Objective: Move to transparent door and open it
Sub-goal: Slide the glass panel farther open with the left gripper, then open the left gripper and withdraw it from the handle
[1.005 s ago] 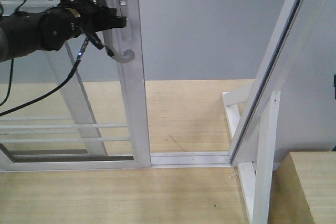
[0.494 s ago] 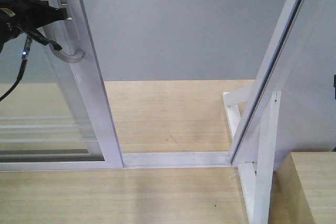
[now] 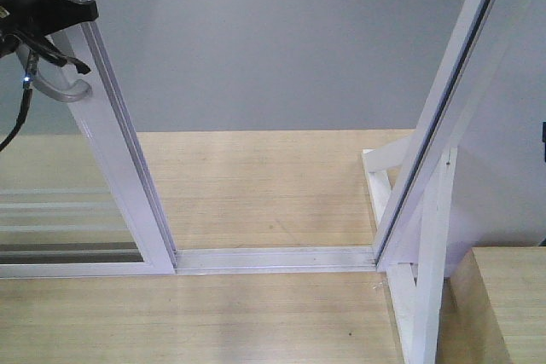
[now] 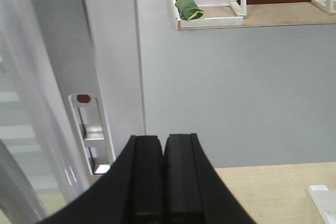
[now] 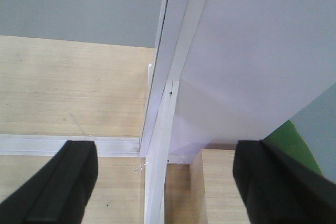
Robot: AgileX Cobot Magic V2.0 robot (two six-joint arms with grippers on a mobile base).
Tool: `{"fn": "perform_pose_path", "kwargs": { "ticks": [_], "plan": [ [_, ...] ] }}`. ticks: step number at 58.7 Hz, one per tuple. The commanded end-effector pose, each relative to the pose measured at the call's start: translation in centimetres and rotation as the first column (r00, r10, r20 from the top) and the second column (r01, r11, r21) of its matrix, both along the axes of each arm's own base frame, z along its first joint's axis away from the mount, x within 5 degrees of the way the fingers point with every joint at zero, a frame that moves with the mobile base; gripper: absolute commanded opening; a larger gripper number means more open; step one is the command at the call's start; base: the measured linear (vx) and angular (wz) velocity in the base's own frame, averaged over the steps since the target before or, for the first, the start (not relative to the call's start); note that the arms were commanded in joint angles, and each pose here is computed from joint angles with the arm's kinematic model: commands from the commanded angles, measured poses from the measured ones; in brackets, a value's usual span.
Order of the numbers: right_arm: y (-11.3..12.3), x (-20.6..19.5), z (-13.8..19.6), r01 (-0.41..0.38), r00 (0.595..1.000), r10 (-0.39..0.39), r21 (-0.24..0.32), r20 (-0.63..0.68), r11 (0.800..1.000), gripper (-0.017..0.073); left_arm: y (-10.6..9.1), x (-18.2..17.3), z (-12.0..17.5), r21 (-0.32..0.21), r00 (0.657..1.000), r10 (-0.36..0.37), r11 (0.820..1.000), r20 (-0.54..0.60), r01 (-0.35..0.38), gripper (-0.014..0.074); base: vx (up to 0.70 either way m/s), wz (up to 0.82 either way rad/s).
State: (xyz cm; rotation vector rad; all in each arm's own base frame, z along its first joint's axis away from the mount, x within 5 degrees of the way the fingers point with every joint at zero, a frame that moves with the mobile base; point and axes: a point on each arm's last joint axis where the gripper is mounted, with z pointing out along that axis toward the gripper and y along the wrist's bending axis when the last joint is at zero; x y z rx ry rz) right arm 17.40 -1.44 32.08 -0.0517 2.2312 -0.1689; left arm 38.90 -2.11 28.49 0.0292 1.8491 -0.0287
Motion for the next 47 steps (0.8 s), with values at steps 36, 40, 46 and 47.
{"fn": "perform_pose_path", "kwargs": {
  "ticks": [36, 40, 46, 47],
  "plan": [
    [-0.1, 0.2, 1.6, -0.002, 0.995, 0.003, -0.011, 0.096, 1.0, 0.0581, 1.4, -19.8, 6.1, 0.062, 0.893, -0.013, 0.998, 0.451, -0.016, -0.0006, 0.0, 0.0],
    [-0.1, 0.2, 1.6, -0.002, 0.995, 0.003, -0.011, 0.096, 1.0, 0.0581, 1.5, -21.2, 6.5, 0.054, 0.9, -0.013, 0.998, 0.435, -0.012, -0.0006, 0.0, 0.0],
    [-0.1, 0.2, 1.6, -0.002, 0.995, 0.003, -0.012, 0.096, 1.0, 0.0581, 1.5, -23.1, 7.3, 0.054, 0.898, -0.014, 0.999, 0.44, -0.01, -0.0006, 0.0, 0.0],
    [-0.1, 0.2, 1.6, -0.002, 0.995, 0.003, -0.012, 0.096, 1.0, 0.0581, 1.5, -23.4, 7.4, 0.053, 0.895, -0.015, 0.999, 0.445, -0.01, -0.0006, 0.0, 0.0]
  ]
}}
